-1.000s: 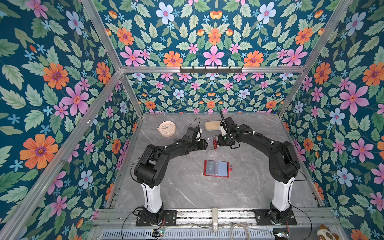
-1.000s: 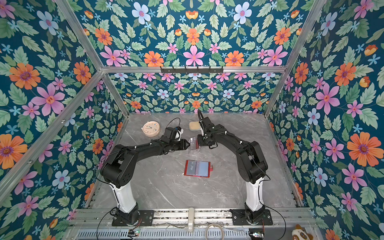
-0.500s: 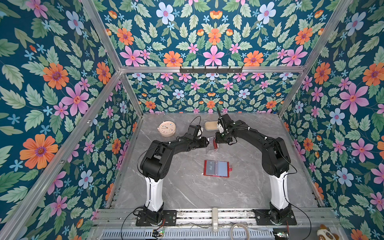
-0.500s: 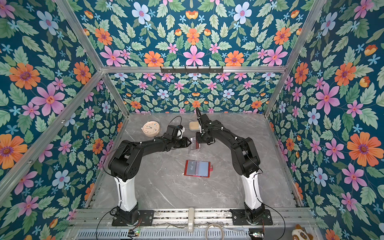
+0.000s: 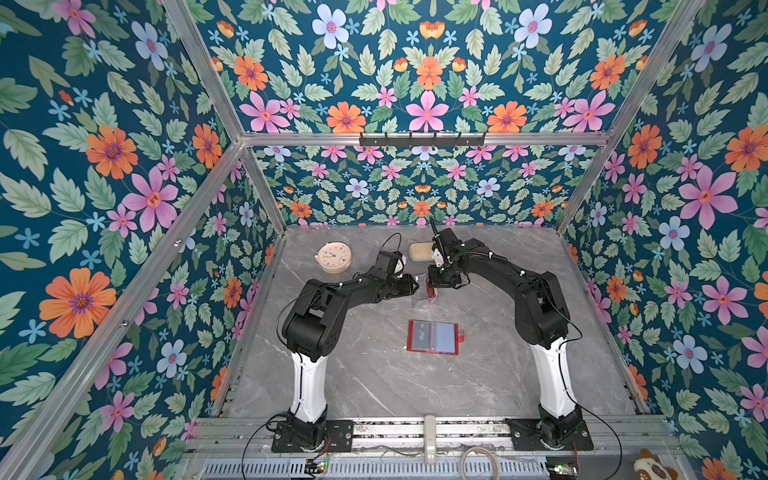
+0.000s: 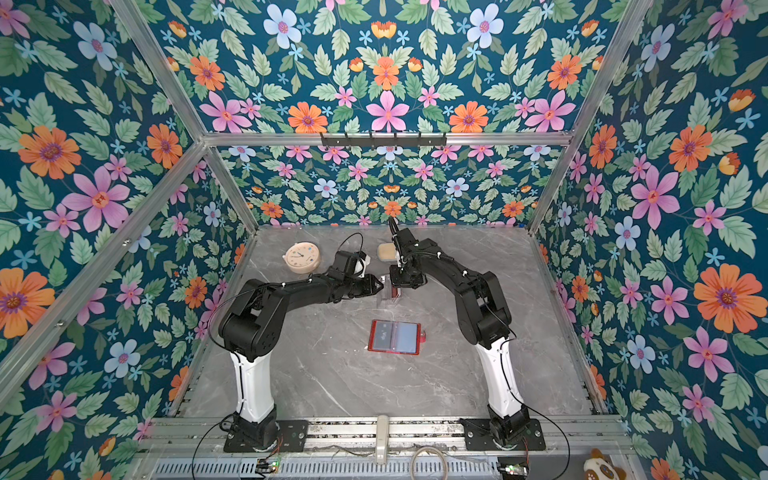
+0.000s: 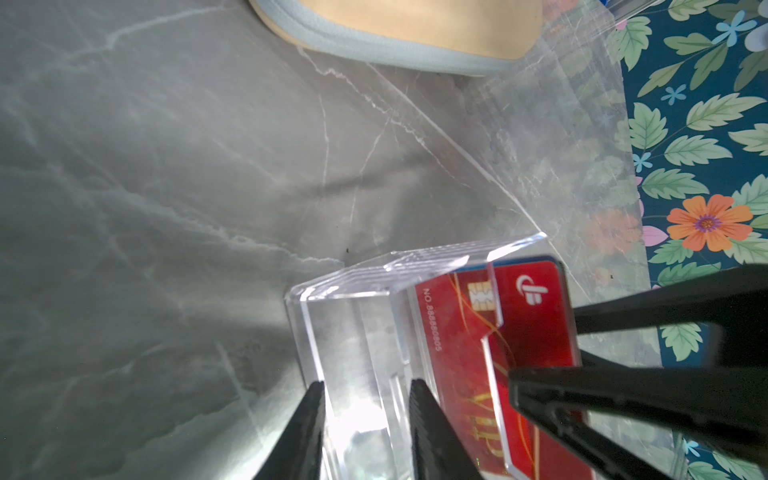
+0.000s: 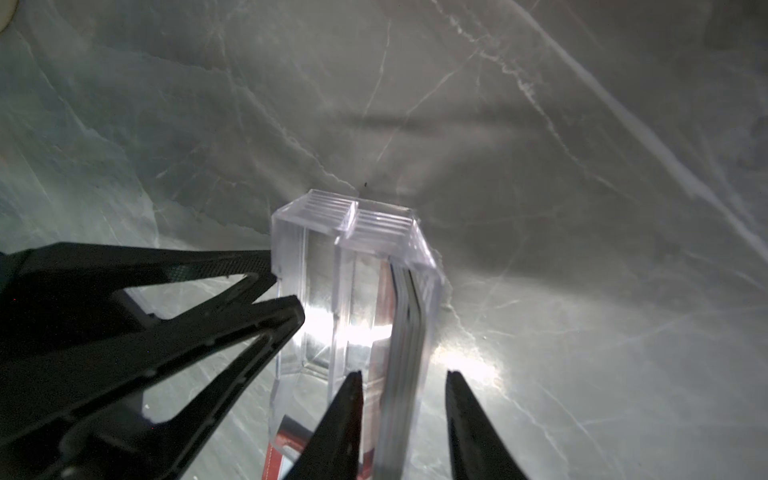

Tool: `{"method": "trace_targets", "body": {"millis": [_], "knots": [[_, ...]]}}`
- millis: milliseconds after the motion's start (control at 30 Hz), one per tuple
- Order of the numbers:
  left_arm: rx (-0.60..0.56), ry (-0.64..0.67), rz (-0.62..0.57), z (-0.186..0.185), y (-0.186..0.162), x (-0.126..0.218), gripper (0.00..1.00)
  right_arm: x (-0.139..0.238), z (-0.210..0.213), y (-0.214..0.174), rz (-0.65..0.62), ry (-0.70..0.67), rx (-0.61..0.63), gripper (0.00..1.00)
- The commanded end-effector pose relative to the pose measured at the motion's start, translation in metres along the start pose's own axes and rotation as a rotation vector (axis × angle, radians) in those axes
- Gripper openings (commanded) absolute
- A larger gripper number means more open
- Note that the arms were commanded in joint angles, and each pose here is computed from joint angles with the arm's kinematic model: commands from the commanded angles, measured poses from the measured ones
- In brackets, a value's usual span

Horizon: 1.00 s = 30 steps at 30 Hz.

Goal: Put the credit cards into the card holder

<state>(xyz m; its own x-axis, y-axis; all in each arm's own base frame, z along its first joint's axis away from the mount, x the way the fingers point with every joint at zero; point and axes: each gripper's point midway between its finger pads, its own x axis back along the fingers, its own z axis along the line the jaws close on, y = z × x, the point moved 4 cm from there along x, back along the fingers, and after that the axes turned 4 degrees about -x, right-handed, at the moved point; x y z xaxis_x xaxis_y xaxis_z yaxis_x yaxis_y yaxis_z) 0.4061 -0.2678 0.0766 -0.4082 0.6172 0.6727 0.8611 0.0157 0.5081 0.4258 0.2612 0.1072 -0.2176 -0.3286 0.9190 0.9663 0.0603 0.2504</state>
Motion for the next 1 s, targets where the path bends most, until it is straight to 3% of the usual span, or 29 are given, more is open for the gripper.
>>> {"method": "trace_targets", "body": {"millis": [0, 967], "knots": [[0.021, 0.027, 0.028, 0.007, -0.008, -0.002, 0.35, -0.002, 0.000, -0.005, 0.032, -0.003, -0.001, 0.36], [0.044, 0.035, 0.041, 0.010, -0.012, -0.006, 0.34, 0.011, -0.003, -0.001, 0.056, -0.148, 0.017, 0.34]]}}
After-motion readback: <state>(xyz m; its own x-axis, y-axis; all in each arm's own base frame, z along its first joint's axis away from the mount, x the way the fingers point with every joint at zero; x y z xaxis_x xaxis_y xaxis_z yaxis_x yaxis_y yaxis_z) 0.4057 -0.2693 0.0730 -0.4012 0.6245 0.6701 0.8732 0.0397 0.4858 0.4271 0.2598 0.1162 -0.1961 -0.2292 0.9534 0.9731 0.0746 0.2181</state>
